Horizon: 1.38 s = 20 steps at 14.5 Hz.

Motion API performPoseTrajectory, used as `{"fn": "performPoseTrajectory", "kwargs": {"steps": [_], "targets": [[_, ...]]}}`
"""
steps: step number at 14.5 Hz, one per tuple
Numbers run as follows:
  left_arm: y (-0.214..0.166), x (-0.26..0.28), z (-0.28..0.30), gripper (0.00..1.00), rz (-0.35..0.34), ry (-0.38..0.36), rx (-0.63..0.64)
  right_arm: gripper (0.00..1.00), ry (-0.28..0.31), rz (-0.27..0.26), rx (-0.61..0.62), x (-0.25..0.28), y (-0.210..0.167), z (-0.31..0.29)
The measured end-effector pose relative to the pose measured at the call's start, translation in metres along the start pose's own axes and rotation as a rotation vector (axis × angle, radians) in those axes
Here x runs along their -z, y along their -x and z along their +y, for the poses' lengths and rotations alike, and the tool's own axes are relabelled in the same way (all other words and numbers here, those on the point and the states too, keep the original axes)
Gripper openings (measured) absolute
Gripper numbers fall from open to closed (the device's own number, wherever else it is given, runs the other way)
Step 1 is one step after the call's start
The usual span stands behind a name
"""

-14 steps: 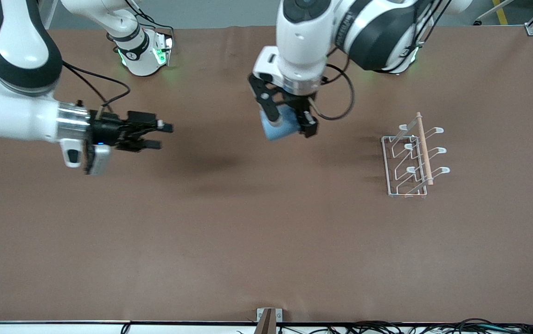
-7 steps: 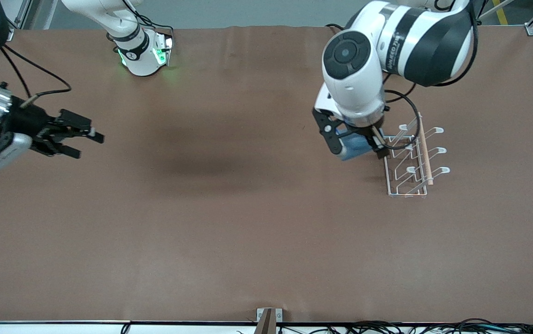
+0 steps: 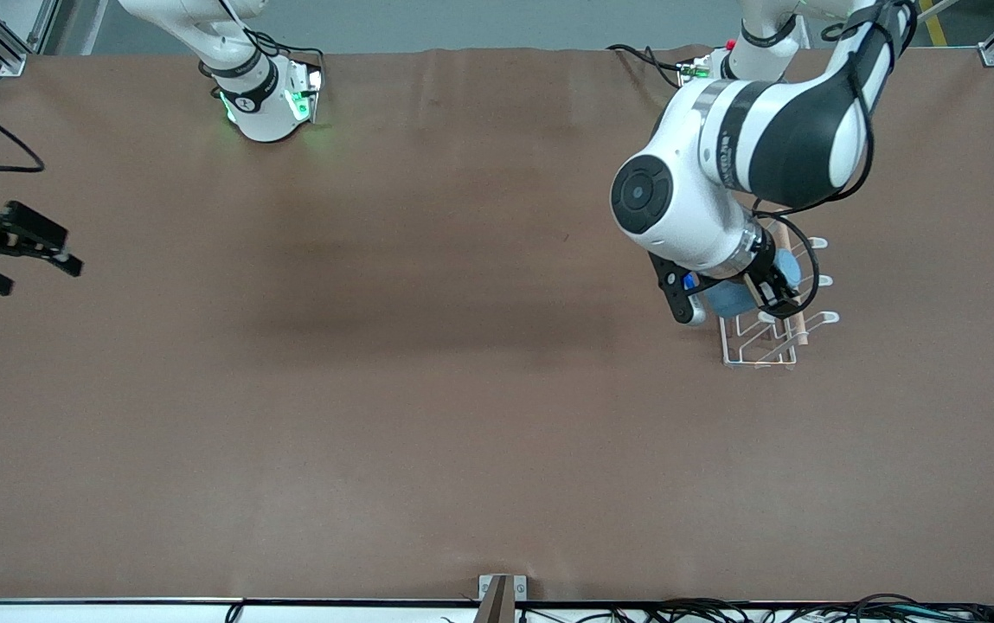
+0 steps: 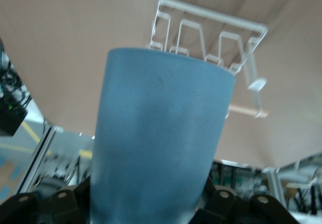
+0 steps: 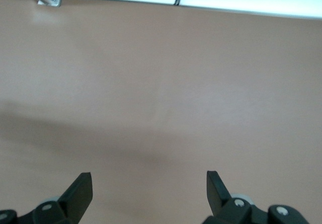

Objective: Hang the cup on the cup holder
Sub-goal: 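Lower the cup with the left gripper onto a rack hook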

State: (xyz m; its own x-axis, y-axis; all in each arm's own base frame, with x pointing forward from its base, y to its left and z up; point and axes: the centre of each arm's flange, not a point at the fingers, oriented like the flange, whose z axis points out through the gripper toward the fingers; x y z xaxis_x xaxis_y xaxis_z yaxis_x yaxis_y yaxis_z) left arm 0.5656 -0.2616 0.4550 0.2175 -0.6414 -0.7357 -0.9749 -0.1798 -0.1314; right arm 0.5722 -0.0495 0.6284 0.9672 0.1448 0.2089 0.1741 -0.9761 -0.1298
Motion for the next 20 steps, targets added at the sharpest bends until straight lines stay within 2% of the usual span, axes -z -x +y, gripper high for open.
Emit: {"fn": "performPoseTrajectory", "kwargs": {"steps": [2, 5, 7, 13, 20], "targets": [[-0.01, -0.016, 0.001, 0.72, -0.084, -0.04, -0.024, 1.0, 0.019, -0.02, 0.006, 0.019, 0.002, -0.002], [-0.031, -0.048, 0.004, 0.72, -0.218, -0.097, -0.065, 1.0, 0.086, -0.123, -0.089, 0.025, 0.011, -0.017], [-0.039, -0.065, 0.006, 0.72, -0.278, -0.117, -0.089, 1.0, 0.114, -0.159, -0.124, 0.035, 0.021, -0.024], [-0.056, -0.106, 0.008, 0.72, -0.386, -0.084, -0.129, 1.0, 0.131, -0.15, -0.135, 0.052, 0.054, -0.034], [-0.078, -0.123, 0.012, 0.72, -0.41, -0.084, -0.119, 1.0, 0.135, -0.124, -0.133, 0.057, 0.044, -0.037]]}}
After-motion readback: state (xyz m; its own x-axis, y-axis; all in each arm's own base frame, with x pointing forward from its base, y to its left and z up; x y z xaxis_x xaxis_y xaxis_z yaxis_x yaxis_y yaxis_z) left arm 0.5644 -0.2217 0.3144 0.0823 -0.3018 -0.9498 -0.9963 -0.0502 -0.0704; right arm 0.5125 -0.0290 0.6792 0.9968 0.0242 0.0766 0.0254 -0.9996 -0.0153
